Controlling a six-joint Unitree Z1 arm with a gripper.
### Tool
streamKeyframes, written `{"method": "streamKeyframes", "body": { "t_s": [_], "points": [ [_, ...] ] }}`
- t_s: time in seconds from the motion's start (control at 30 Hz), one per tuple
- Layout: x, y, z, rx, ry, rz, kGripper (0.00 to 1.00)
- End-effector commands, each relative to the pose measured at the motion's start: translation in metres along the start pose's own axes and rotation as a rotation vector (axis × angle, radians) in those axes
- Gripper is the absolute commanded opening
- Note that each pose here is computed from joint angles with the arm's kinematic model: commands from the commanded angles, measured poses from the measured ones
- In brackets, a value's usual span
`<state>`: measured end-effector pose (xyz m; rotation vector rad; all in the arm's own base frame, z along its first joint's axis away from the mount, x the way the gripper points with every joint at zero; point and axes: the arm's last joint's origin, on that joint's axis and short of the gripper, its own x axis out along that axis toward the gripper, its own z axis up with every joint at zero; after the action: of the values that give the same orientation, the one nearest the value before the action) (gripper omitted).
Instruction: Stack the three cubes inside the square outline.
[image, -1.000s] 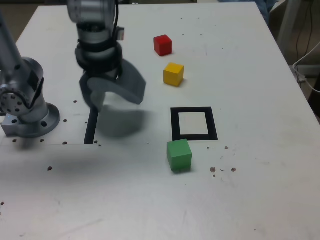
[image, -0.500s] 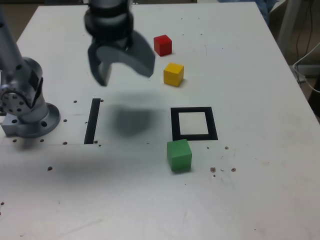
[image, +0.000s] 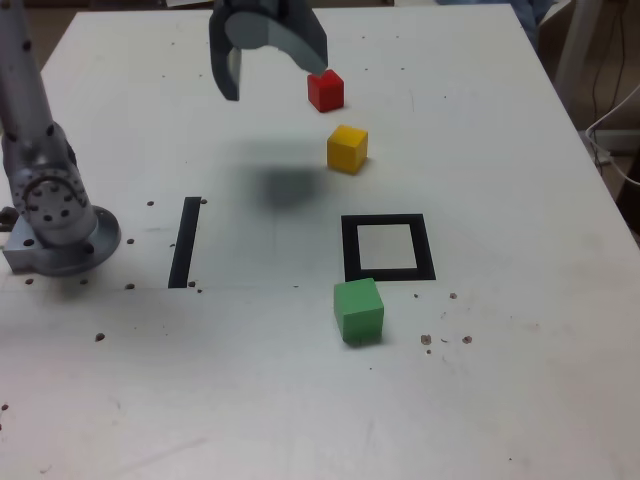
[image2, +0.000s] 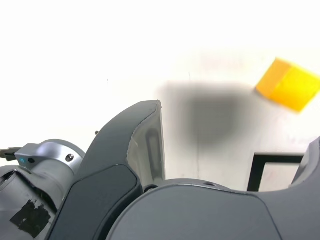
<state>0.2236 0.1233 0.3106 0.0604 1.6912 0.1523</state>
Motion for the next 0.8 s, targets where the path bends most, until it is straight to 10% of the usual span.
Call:
{"method": "streamKeyframes", "body": {
  "t_s": [0.0, 0.57, 0.77],
  "points": [
    [0.004, 0.009, 0.004, -0.021, 0.015, -0.003, 1.00],
    [0.017, 0.076, 0.054, -0.183, -0.090, 0.039, 1.00],
    [0.033, 0.101, 0.055, -0.243, -0.030, -0.014, 1.00]
  ]
}}
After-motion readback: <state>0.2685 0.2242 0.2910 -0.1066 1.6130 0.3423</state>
